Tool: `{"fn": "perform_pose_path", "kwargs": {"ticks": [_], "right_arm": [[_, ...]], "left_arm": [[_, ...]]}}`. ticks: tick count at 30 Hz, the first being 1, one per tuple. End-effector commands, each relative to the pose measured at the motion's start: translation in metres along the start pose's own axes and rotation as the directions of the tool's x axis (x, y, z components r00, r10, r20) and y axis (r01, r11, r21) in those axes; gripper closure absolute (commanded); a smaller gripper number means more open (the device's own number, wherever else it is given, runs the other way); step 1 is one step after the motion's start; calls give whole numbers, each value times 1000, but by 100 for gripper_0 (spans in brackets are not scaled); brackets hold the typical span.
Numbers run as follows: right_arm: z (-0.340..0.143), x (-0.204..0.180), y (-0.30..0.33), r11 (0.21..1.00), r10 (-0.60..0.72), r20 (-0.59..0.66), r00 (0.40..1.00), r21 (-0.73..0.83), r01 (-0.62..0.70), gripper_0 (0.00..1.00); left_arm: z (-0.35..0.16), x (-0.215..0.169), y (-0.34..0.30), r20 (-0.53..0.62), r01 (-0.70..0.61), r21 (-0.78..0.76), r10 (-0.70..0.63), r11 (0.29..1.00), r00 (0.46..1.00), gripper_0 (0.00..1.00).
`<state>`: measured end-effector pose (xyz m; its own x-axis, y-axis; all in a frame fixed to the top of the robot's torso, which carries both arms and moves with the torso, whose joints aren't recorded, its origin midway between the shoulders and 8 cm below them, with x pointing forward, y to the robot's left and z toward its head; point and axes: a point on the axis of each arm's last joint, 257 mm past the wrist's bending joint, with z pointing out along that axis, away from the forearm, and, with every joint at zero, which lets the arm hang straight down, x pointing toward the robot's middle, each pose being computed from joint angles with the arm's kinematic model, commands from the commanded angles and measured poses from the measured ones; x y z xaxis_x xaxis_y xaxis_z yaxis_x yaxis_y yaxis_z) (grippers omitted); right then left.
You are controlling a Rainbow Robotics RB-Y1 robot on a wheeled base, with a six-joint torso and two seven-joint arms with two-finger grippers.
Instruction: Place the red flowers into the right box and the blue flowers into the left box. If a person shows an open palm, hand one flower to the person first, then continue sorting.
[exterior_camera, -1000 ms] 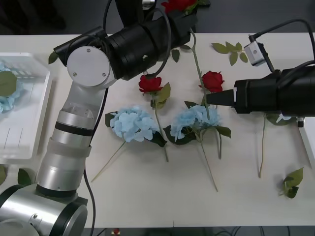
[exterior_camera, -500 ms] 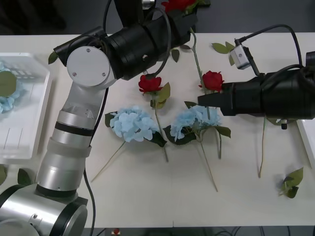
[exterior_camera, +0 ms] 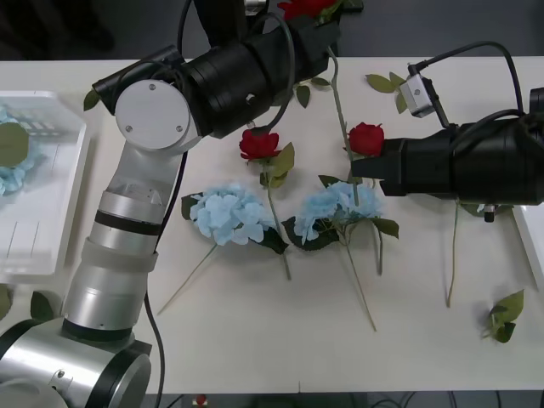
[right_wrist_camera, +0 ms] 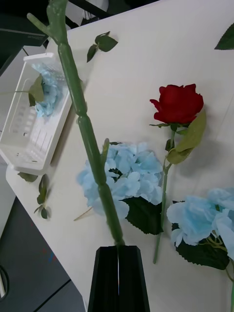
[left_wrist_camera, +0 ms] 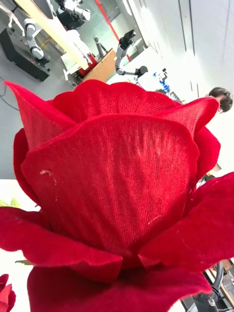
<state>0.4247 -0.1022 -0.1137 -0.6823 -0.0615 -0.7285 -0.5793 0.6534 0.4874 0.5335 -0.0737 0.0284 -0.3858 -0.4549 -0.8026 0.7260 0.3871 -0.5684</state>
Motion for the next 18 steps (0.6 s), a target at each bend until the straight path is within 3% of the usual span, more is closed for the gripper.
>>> {"fn": "perform_pose_path", "kwargs": {"ticks": [1,2,3,4,5,6,7,8,18], "right_arm": [[-4,-15,7,1000,-13,25,1000,4,13,100],[-5,-16,6,1000,-15,27,1000,6,15,100],[-5,-16,6,1000,-18,27,999,8,18,99],[-6,-16,5,1000,-23,28,999,11,23,90],[-7,-18,5,1000,-24,33,999,12,23,66],[-8,-19,3,1000,-25,36,999,16,24,20],[-10,-20,2,999,-28,39,999,19,27,4],[-10,-20,2,1000,-25,40,999,19,25,0],[-11,-24,1,999,-40,50,998,23,38,0]], "left_arm": [[4,-3,-15,11,9,30,-10,1000,1000,73],[4,-4,-15,12,8,31,-9,999,1000,66],[5,-4,-16,11,8,32,-8,999,1000,75],[4,-4,-15,12,11,30,-11,999,1000,85],[5,-4,-15,13,8,31,-9,999,1000,90],[4,-4,-15,12,9,30,-10,1000,1000,100],[4,-4,-15,12,9,30,-10,1000,1000,100],[4,-5,-15,15,6,29,-6,1000,1000,100],[4,-6,-12,18,1,21,-2,1000,1000,100]]}}
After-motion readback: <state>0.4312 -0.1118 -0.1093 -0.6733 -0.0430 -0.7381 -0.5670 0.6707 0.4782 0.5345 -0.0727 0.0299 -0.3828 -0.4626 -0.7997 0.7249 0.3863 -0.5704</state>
